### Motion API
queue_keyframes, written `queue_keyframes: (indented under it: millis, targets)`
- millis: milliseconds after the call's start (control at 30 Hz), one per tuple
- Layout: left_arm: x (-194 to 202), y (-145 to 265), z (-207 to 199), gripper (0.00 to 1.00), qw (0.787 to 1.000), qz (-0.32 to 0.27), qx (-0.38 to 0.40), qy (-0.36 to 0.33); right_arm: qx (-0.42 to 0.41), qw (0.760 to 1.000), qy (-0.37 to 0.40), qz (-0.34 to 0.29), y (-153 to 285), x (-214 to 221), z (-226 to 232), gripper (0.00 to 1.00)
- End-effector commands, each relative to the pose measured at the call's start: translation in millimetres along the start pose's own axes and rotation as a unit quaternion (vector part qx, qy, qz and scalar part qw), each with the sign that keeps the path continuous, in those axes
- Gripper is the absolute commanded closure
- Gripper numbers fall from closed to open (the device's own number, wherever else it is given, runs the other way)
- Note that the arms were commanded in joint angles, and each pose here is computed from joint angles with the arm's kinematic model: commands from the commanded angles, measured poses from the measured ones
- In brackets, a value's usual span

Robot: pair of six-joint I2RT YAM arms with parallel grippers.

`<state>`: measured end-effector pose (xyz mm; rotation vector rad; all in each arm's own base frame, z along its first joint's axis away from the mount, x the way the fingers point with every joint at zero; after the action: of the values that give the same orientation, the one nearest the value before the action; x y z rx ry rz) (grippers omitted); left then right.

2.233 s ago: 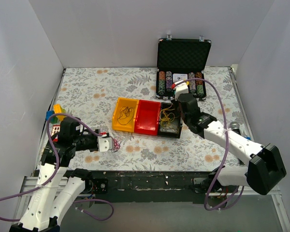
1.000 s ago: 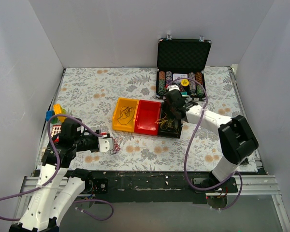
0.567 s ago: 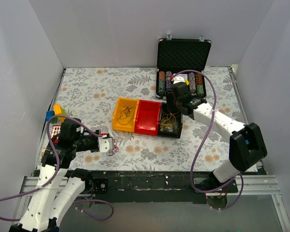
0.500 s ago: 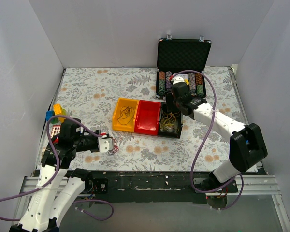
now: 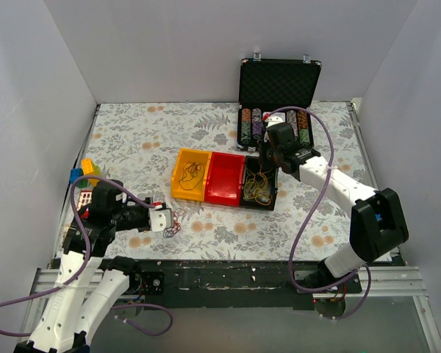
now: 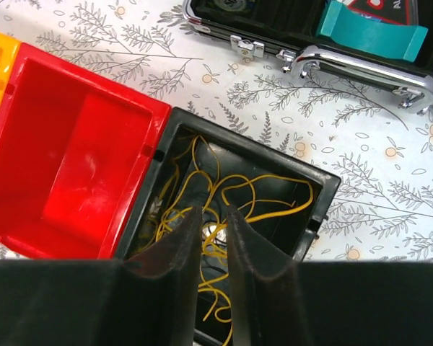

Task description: Untangle the cables

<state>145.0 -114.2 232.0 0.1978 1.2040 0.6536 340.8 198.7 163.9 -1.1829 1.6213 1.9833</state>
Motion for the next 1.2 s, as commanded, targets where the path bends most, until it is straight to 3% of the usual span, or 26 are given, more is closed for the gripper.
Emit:
queue_keyframes:
  millis: [0, 133, 300, 400, 500, 700, 933, 1167]
  targets:
    - [-6, 1, 1, 1.00, 1.000, -0.013, -0.004, -0.003, -0.020, 0.999, -0.029, 0.012, -18, 8, 3, 0.81]
    - [-8, 1, 2, 1.00, 1.000, -0.016, -0.006, -0.005, -0.032, 0.998, -0.041, 0.037, -30, 24, 8, 0.97]
    - [-14, 1, 6, 1.00, 0.999, -0.030, -0.009, -0.003, -0.046, 0.997, -0.045, 0.047, -26, 22, 12, 0.97]
    - [-22, 0, 7, 1.00, 0.999, -0.051, -0.007, -0.006, -0.057, 0.997, -0.047, -0.028, 13, -23, 14, 0.73]
    - [-26, -2, 7, 1.00, 0.998, -0.066, -0.006, -0.002, -0.118, 0.986, -0.044, -0.114, 60, -54, 28, 0.54]
    - [-33, -2, 3, 1.00, 0.995, -0.098, -0.006, -0.018, -0.258, 0.946, -0.005, -0.199, 113, -35, 79, 0.30]
    - [-40, -2, 5, 1.00, 0.994, -0.110, -0.003, -0.014, -0.380, 0.899, 0.041, -0.214, 130, 26, 153, 0.16]
    - [-41, -4, -1, 1.00, 0.993, -0.118, 0.022, -0.015, -0.452, 0.842, 0.113, -0.272, 170, 1, 226, 0.12]
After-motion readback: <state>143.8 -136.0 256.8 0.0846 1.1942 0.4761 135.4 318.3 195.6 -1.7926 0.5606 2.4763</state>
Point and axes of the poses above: each gripper's point midway between its finger pads, its own y axis back along the fingers, its own z axis along the line the jaws close on, x = y × z, the point moved 3 cm from there along y, back along the fingers, and after that the axes turned 8 degrees about y, right-handed, at the moved point
